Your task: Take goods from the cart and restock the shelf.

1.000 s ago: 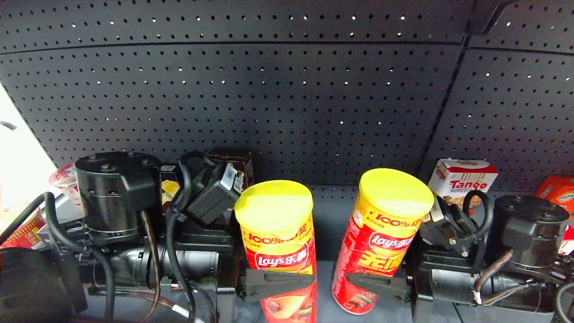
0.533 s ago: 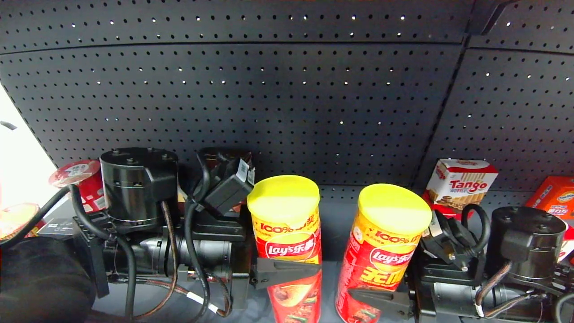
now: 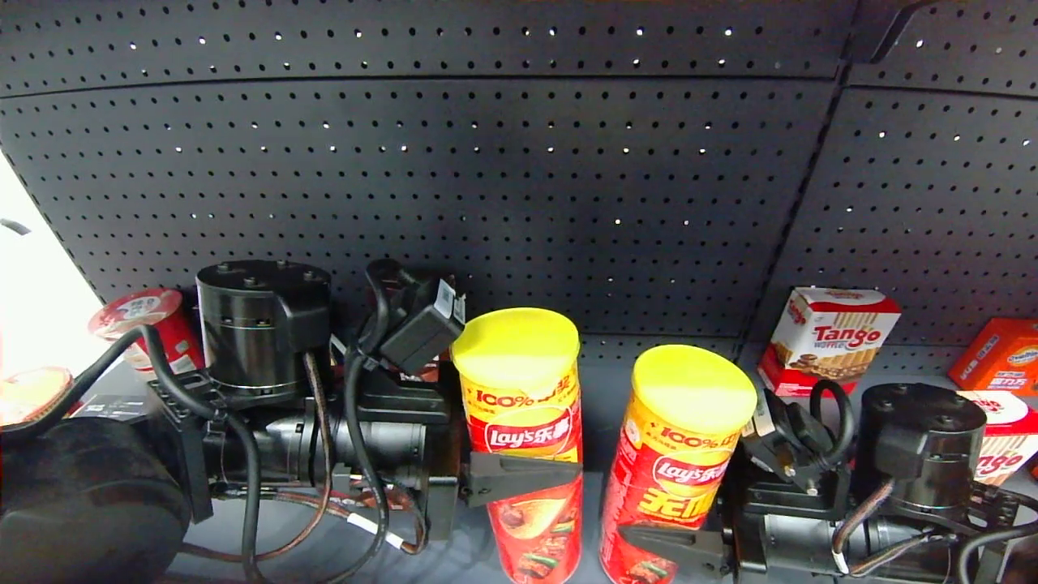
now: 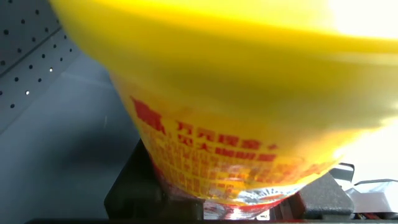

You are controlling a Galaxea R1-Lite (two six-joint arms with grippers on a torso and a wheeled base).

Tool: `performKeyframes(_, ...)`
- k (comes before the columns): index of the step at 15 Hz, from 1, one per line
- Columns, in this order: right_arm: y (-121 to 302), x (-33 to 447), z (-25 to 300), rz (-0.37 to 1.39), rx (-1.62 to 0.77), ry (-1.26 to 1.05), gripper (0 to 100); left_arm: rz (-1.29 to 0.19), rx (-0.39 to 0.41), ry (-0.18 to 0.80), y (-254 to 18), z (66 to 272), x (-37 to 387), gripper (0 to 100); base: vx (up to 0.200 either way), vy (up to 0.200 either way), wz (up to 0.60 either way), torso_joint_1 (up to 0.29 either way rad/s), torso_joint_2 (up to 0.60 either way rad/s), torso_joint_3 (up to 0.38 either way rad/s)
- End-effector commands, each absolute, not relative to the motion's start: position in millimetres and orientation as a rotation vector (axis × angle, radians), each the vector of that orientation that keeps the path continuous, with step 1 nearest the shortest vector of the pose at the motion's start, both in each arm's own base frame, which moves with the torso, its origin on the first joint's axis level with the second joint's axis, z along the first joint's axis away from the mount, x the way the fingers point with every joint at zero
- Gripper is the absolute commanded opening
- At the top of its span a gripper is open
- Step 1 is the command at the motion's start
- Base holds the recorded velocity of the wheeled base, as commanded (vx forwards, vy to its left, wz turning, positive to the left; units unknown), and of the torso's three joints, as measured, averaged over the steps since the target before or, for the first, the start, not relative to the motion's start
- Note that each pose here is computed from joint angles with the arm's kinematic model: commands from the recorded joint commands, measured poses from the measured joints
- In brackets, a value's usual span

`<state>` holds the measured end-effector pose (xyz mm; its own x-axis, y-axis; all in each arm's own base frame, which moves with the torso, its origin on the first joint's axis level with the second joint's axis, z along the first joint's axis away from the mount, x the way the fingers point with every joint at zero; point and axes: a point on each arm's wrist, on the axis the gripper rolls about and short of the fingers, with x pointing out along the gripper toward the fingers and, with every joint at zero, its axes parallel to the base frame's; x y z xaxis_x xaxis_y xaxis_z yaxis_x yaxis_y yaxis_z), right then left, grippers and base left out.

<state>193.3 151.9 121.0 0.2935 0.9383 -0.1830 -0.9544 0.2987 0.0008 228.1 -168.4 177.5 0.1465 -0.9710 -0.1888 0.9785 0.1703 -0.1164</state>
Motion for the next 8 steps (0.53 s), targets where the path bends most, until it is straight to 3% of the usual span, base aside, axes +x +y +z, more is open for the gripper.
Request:
performKeyframes(1, 153.5, 195.8, 115.8, 1.264, -0.116, 0.178, 0, -1.404, 0.037, 0.244, -169.1, 176.3, 228.8, 0, 0.000, 0.000, 0.00, 0.000, 0.00, 0.000)
performKeyframes(2, 153.8, 196.3, 114.8, 1.264, -0.116, 0.181, 0, -1.403, 0.037, 0.244, -168.7, 176.3, 229.1, 0, 0.000, 0.000, 0.00, 0.000, 0.00, 0.000)
performKeyframes(3, 154.1, 196.7, 113.1, 1.265, -0.118, 0.186, 100, -1.403, 0.036, 0.246, -168.9, 175.8, 229.3, 0, 0.000, 0.000, 0.00, 0.000, 0.00, 0.000)
performKeyframes(8, 152.5, 194.5, 113.4, 1.263, -0.128, 0.181, 100, -1.404, 0.037, 0.253, -169.2, 173.8, 229.0, 0, 0.000, 0.000, 0.00, 0.000, 0.00, 0.000)
